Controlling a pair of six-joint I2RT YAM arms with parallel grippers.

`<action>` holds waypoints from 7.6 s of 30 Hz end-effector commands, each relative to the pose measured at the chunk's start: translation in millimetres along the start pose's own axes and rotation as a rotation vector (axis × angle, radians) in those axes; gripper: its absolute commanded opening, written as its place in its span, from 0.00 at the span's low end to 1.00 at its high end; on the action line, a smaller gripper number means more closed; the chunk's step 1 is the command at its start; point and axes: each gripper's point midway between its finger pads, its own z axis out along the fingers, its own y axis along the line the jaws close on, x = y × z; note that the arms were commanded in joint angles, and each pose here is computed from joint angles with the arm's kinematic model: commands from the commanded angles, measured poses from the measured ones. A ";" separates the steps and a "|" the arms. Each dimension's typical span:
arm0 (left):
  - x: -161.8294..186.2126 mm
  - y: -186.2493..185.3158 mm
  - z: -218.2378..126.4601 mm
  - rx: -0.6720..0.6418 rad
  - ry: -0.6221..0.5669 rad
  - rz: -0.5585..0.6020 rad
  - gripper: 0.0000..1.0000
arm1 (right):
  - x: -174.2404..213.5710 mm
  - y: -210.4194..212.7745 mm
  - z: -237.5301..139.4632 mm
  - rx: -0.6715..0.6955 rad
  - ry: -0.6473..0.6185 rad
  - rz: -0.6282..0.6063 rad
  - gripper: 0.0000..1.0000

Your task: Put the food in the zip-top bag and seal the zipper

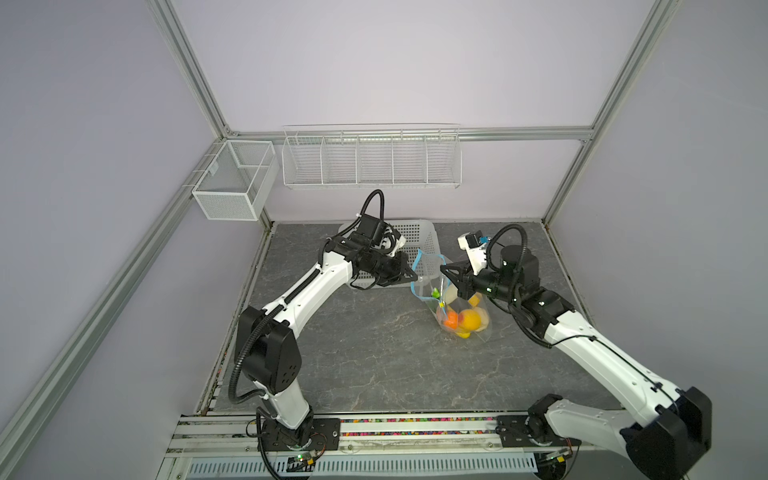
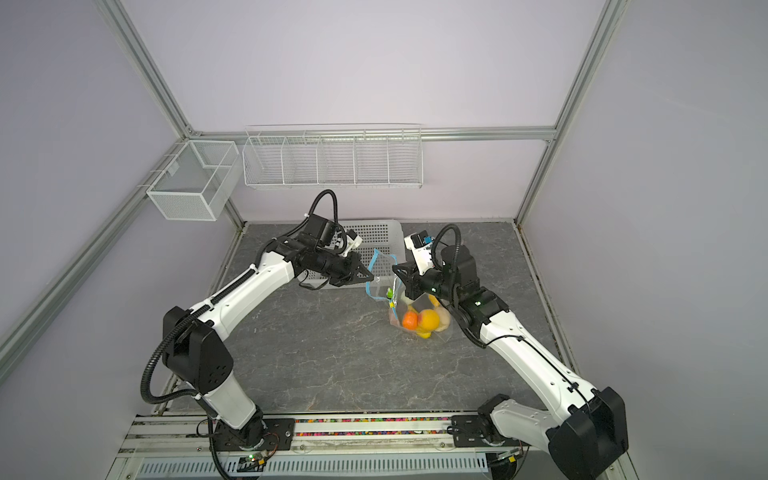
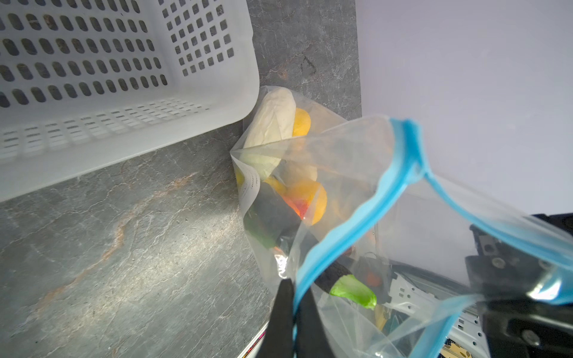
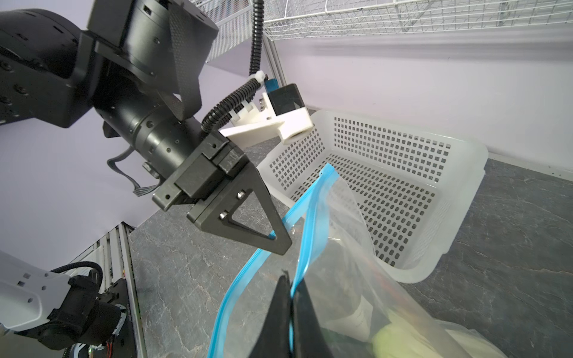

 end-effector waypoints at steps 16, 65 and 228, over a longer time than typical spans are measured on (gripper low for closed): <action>30.7 -43.9 -90.5 0.016 -0.281 -0.006 0.00 | -32.8 50.6 -22.1 -0.062 -0.006 -0.090 0.07; 32.4 -36.8 -107.9 0.018 -0.363 -0.187 0.00 | -44.7 97.1 -32.3 -0.202 -0.041 -0.268 0.45; 38.8 -129.9 -76.6 0.057 -0.327 1.068 0.59 | -28.1 70.3 -32.0 -0.534 0.021 -0.641 0.07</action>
